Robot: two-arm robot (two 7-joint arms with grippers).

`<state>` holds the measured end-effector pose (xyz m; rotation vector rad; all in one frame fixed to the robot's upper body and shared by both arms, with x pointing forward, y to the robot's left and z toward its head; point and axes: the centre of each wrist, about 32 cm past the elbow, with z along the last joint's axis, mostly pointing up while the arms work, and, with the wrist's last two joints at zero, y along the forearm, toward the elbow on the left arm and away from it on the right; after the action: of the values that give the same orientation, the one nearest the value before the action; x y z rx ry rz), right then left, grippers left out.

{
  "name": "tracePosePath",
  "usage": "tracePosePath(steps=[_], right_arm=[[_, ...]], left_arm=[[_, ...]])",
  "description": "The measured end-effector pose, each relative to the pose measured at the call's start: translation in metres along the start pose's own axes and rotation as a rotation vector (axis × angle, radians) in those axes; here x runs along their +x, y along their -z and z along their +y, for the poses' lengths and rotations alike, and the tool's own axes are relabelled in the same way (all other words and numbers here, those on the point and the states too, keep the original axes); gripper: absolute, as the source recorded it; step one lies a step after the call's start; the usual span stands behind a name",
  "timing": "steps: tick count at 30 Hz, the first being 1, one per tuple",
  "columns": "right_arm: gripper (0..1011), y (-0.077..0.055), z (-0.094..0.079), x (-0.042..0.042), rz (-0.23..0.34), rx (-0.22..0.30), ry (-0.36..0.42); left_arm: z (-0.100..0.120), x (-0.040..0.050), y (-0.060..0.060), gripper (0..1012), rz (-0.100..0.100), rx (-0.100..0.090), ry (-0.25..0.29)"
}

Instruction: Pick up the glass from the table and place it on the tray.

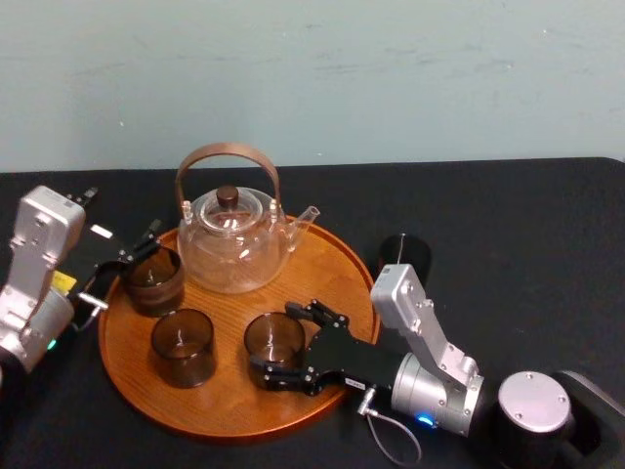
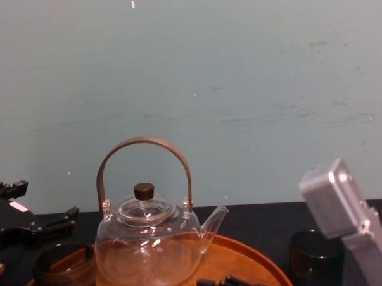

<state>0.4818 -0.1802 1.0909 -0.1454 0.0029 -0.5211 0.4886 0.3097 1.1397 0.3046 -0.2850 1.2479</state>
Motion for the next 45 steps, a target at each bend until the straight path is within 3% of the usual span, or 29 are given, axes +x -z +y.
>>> tracePosePath(steps=[15,24,33,40,45], right_arm=[[1002,-0.030,-0.029,-0.0012,-0.102,0.147,0.030],[1002,-0.030,-0.057,-0.0028,-0.093,0.192,0.101],[1002,-0.016,-0.091,-0.0041,-0.030,0.184,0.240],[1002,-0.005,-0.113,-0.0026,0.030,0.133,0.344],[1002,0.002,-0.123,0.0033,0.062,0.093,0.420]], left_arm=[[0.000,0.0000,0.000,1001,0.000,0.000,0.000],[0.000,0.0000,0.000,1001,0.000,0.000,0.000],[0.000,0.0000,0.000,1001,0.000,0.000,0.000],[0.000,0.0000,0.000,1001,0.000,0.000,0.000],[0.000,0.0000,0.000,1002,0.000,0.000,0.000]])
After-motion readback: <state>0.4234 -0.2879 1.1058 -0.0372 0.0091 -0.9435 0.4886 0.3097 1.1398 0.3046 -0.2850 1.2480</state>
